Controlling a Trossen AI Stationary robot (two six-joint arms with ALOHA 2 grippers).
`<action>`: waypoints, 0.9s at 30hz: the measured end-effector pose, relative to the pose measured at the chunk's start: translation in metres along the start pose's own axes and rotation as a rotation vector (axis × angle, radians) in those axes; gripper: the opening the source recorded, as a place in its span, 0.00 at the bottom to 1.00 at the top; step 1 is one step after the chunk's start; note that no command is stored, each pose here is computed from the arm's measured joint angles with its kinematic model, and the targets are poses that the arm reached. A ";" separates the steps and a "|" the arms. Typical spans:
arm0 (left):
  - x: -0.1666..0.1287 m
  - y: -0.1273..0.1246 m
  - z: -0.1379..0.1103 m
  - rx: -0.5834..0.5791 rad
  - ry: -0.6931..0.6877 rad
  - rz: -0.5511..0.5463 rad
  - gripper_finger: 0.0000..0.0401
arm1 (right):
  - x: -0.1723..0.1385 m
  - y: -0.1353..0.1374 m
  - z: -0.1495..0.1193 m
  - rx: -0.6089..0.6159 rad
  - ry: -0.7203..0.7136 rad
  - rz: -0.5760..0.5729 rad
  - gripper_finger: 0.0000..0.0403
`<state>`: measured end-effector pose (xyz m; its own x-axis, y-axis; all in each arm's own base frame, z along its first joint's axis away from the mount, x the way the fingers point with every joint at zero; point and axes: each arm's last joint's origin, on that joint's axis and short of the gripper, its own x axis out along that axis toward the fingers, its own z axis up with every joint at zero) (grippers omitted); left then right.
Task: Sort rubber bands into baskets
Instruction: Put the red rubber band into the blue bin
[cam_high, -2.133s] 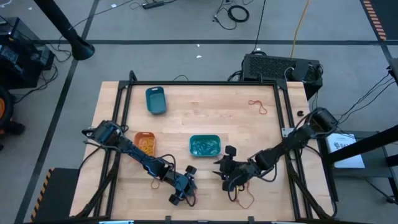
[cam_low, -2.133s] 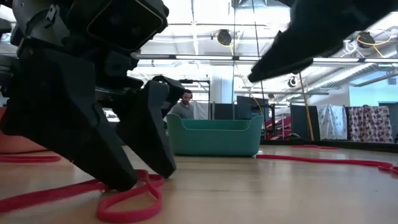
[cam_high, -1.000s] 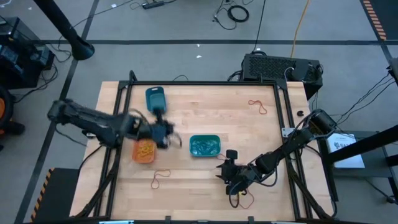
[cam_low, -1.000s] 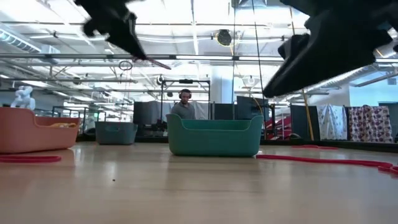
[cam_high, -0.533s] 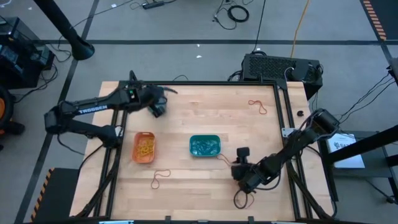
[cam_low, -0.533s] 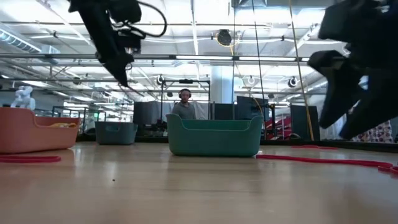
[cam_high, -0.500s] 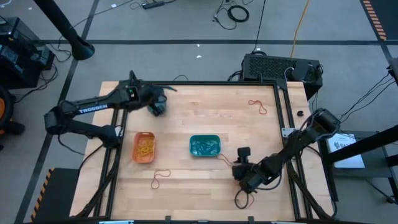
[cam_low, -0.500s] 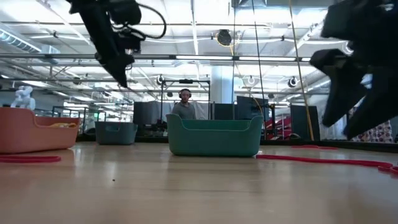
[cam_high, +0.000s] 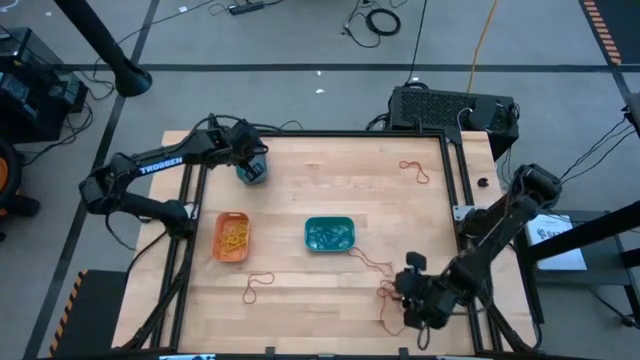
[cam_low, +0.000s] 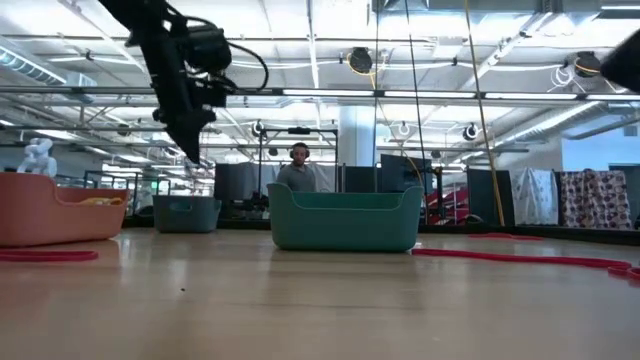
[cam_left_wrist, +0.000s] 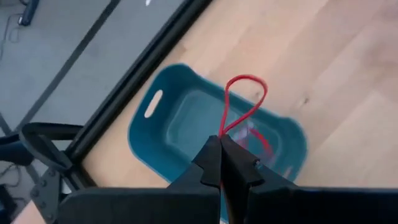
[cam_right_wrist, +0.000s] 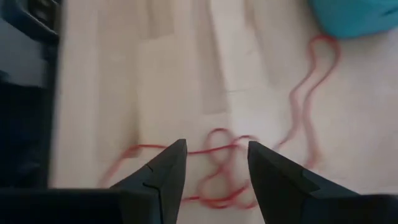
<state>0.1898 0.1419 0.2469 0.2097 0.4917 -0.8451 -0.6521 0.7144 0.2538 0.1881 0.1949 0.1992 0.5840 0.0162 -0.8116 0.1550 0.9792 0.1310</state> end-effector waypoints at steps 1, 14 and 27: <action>0.003 0.001 0.000 0.012 0.013 0.003 0.00 | -0.001 0.003 -0.002 0.029 -0.005 0.016 0.41; 0.034 0.007 0.000 0.086 0.131 0.031 0.04 | -0.013 0.040 -0.012 0.326 -0.163 0.230 0.41; 0.035 0.011 0.006 0.141 0.093 0.164 0.31 | -0.004 0.045 -0.021 0.261 -0.221 0.178 0.41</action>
<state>0.1941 0.1701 0.2228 0.0372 0.5637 -0.8252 -0.5624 0.6944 0.4490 0.1763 0.2434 0.1963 0.7731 0.1093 -0.6248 0.2170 0.8800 0.4225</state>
